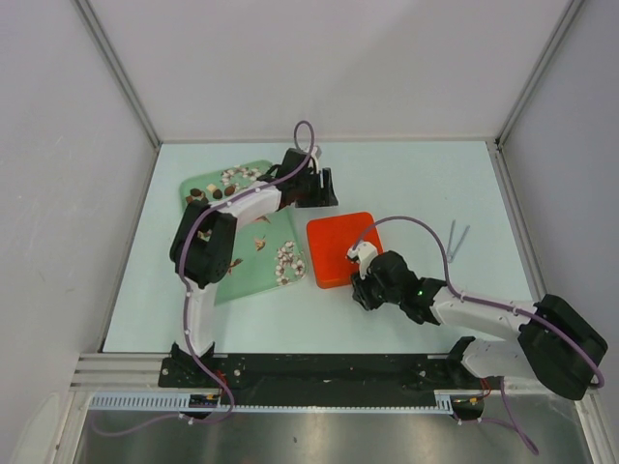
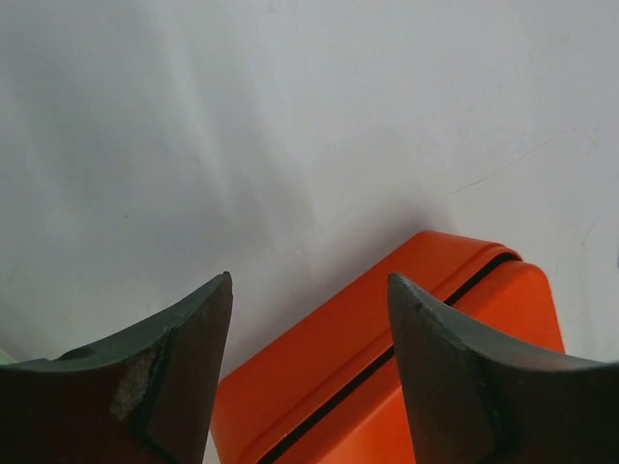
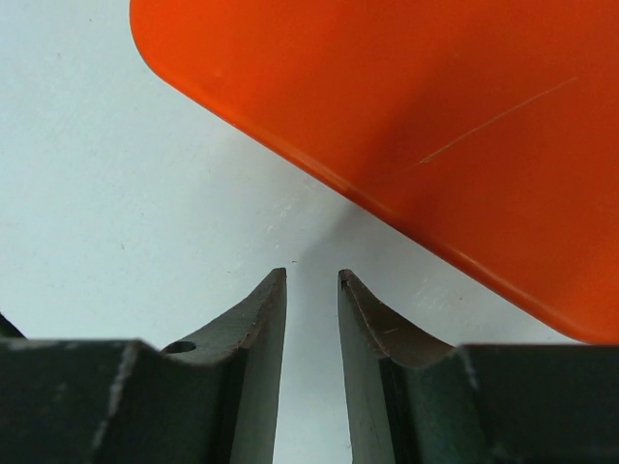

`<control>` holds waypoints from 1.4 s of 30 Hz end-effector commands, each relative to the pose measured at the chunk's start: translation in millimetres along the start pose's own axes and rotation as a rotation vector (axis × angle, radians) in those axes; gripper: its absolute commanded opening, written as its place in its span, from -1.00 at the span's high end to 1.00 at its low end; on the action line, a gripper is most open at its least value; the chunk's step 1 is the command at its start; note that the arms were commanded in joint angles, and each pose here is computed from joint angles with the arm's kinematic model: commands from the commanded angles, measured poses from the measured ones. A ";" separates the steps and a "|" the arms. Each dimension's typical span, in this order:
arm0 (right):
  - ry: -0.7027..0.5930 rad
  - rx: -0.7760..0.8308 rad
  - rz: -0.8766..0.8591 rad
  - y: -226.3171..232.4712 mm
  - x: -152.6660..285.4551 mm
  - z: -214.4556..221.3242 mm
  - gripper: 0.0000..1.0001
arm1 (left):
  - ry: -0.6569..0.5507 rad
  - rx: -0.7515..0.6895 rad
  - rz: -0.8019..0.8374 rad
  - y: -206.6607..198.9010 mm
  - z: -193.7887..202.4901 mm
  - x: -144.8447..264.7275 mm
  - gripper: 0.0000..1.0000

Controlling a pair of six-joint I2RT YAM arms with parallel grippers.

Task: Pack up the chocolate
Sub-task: Close the box lid on the packing box.

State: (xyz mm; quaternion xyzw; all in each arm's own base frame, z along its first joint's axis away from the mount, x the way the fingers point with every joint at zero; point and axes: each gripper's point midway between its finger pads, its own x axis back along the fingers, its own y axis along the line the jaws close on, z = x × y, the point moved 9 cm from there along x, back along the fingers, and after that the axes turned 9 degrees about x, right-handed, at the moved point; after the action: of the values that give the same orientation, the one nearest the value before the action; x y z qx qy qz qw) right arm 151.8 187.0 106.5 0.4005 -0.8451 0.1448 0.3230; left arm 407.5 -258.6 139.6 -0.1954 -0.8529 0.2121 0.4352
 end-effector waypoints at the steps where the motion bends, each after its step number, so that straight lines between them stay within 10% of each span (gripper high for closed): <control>1: -0.091 0.047 0.021 -0.8 -4.5 -25.7 0.35 | 0.056 -0.002 0.034 -1.9 -1.5 -2.5 -0.29; 27: -0.212 0.102 0.102 -9.8 -6.1 -65.1 0.35 | 0.155 0.042 0.043 11.3 22.3 -17.9 0.13; 42: -0.255 0.023 0.057 -7.9 29.4 -71.3 0.35 | -0.109 -0.024 0.008 -14.6 -36.7 23.6 -0.34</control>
State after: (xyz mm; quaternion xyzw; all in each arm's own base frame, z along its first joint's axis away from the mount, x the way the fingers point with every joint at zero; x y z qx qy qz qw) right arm 171.1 201.2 142.1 0.3955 -0.8714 0.1553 0.2453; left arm 409.3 -255.4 109.5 -0.1836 -0.8328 0.2074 0.4793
